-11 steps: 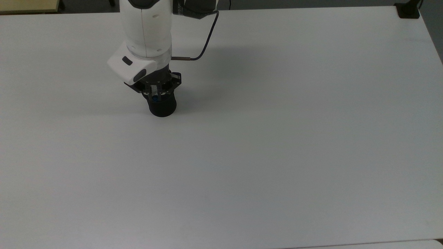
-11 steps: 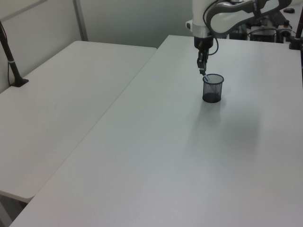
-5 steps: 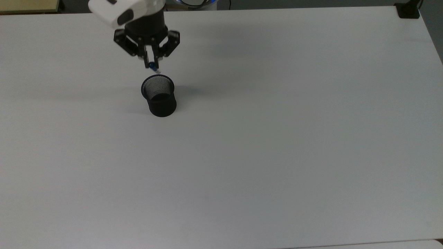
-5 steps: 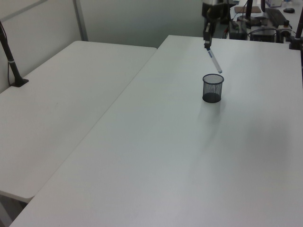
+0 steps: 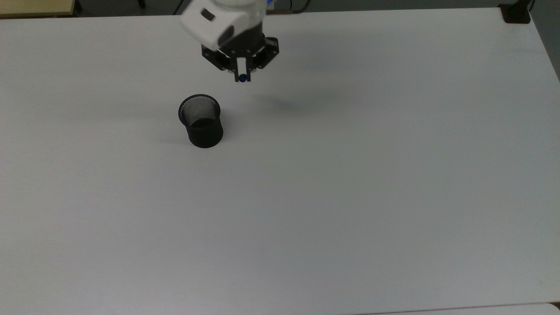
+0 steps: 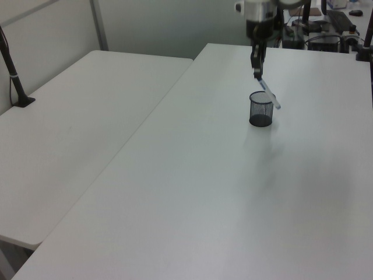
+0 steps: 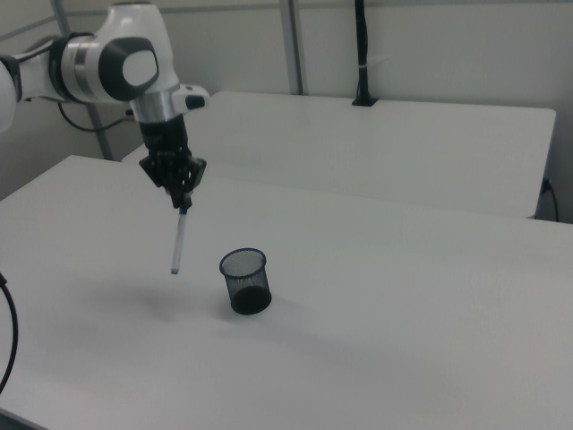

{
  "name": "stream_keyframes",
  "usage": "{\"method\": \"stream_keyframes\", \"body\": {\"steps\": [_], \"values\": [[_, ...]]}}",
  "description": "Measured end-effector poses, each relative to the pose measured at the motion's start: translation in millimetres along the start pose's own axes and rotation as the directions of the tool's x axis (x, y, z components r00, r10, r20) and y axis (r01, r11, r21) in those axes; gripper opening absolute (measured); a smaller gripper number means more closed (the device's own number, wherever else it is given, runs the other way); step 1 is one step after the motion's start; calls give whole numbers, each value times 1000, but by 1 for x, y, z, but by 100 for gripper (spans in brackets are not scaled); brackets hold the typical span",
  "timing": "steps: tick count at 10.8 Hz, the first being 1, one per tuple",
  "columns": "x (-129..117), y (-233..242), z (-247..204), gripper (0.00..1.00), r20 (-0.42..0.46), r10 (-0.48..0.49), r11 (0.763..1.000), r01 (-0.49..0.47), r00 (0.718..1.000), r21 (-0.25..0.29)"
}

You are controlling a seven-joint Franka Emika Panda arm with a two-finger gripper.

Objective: Remove the marker

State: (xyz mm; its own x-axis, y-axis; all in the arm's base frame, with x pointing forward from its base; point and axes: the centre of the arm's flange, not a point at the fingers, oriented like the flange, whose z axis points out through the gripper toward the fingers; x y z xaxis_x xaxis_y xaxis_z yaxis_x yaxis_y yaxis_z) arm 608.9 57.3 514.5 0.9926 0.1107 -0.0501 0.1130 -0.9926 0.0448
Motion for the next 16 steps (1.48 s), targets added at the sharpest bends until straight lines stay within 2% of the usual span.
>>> {"method": "stream_keyframes", "body": {"steps": [3,6,8,10,13,16], "values": [[19,-28,57,19,65,14,999,-16,998,28],[40,-41,112,22,83,21,999,-23,996,23],[45,-42,122,28,77,22,999,-24,997,23],[47,-42,114,57,59,23,999,-24,998,21],[42,-35,62,99,-23,17,1000,-18,1000,-14],[1,-12,-18,100,-42,49,998,-51,998,-40]]}}
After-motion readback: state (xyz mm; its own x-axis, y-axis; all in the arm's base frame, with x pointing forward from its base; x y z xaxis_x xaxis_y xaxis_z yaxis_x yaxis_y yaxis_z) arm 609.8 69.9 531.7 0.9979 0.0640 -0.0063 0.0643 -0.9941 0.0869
